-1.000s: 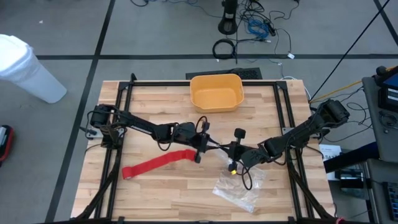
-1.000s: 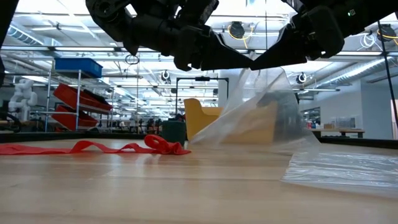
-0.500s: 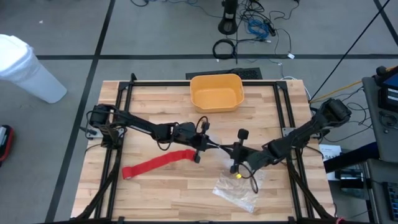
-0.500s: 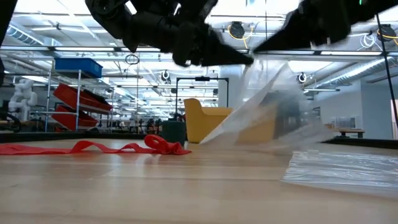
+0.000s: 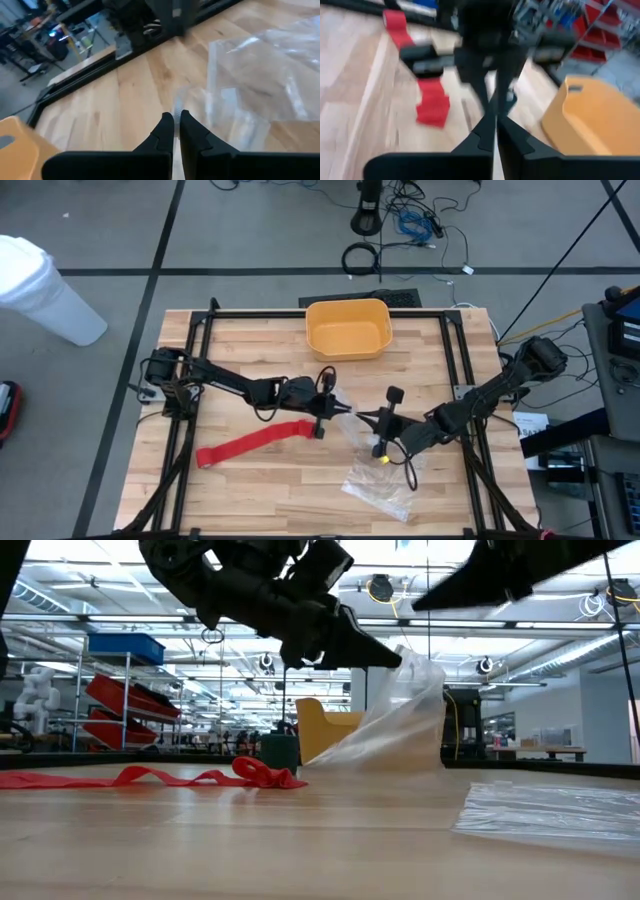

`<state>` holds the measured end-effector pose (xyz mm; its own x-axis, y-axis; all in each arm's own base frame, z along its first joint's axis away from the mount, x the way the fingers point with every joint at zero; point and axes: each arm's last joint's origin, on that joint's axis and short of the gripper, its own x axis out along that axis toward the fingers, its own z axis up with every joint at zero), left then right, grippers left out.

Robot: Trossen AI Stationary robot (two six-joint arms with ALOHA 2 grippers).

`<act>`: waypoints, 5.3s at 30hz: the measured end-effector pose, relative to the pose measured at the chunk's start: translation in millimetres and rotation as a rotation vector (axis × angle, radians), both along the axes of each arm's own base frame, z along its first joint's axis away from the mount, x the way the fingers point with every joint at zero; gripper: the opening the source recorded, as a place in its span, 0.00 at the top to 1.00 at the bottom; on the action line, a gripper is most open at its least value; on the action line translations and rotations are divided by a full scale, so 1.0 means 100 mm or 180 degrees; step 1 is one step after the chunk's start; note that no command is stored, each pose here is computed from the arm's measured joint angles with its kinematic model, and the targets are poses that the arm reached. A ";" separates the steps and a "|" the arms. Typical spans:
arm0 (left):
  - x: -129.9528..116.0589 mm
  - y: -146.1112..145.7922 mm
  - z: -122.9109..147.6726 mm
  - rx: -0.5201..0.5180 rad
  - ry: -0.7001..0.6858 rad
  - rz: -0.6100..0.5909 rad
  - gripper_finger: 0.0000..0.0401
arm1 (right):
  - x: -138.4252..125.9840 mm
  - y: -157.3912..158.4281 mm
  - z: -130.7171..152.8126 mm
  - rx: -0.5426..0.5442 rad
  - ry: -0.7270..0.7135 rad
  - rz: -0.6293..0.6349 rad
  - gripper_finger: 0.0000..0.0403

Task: Roll bandage
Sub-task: Open the transparent zip bag

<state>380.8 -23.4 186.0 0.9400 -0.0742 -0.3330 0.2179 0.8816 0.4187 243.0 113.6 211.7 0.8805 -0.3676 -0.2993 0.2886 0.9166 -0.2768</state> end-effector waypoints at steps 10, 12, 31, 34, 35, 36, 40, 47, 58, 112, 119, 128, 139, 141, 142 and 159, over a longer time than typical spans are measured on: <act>0.02 0.08 0.11 -0.0493 -0.0350 0.0928 0.93 | -0.12 -0.07 -0.20 0.0536 0.0291 -0.0459 0.75; 0.02 0.06 0.10 -0.0519 -0.0320 0.0826 0.94 | -0.12 -0.07 -0.20 0.0554 0.0290 -0.0471 0.71; 0.01 0.02 0.08 -0.0517 -0.0195 0.0475 0.98 | 0.08 -0.26 -0.12 0.0467 0.0033 -0.0554 0.68; 0.01 0.00 0.07 -0.0509 -0.0162 0.0461 0.98 | 0.11 -0.31 -0.17 0.0562 0.0066 -0.0618 0.71; 0.01 -0.01 0.07 -0.0505 -0.0156 0.0454 0.98 | 0.12 -0.33 -0.19 0.0552 0.0100 -0.0642 0.72; 0.01 -0.02 0.07 -0.0499 -0.0157 0.0439 0.98 | 0.13 -0.34 -0.21 0.0538 0.0132 -0.0668 0.73; 0.00 -0.04 0.07 -0.0481 -0.0146 0.0418 0.98 | 0.14 -0.36 -0.26 0.0515 0.0239 -0.0644 0.87; 0.00 0.00 0.05 -0.0413 -0.0086 0.0462 0.98 | 0.12 -0.30 -0.23 0.0259 0.0092 -0.0793 1.00; -0.01 0.05 0.04 -0.0388 -0.0002 0.0558 0.98 | 0.06 -0.09 -0.15 0.0022 -0.0157 -0.0743 1.00; -0.18 -0.17 0.09 0.0276 0.0418 0.0567 0.97 | -0.20 -0.51 -0.43 0.2360 0.0650 -0.1085 0.51; -0.18 -0.21 0.09 0.0247 0.0428 0.0542 0.97 | -0.02 -0.37 -0.83 0.2800 0.0901 -0.1162 0.50; -0.19 -0.26 0.09 0.0241 0.0402 0.0502 0.97 | 0.06 -0.33 -1.10 0.2617 0.1154 -0.1192 0.49; -0.18 -0.26 0.09 0.0175 0.0402 0.0546 0.97 | 0.02 -0.36 -1.17 0.2062 0.1461 -0.1032 0.78; -0.18 -0.25 0.09 0.0176 0.0401 0.0548 0.97 | 0.02 -0.37 -1.18 0.1993 0.1497 -0.1008 0.88; -0.18 -0.25 0.09 0.0176 0.0401 0.0548 0.97 | 0.02 -0.37 -1.17 0.1963 0.1499 -0.0996 0.93; -0.19 -0.23 0.08 0.0243 0.0413 0.0693 0.97 | -0.06 -0.47 -0.15 0.1169 0.1781 -0.1126 0.92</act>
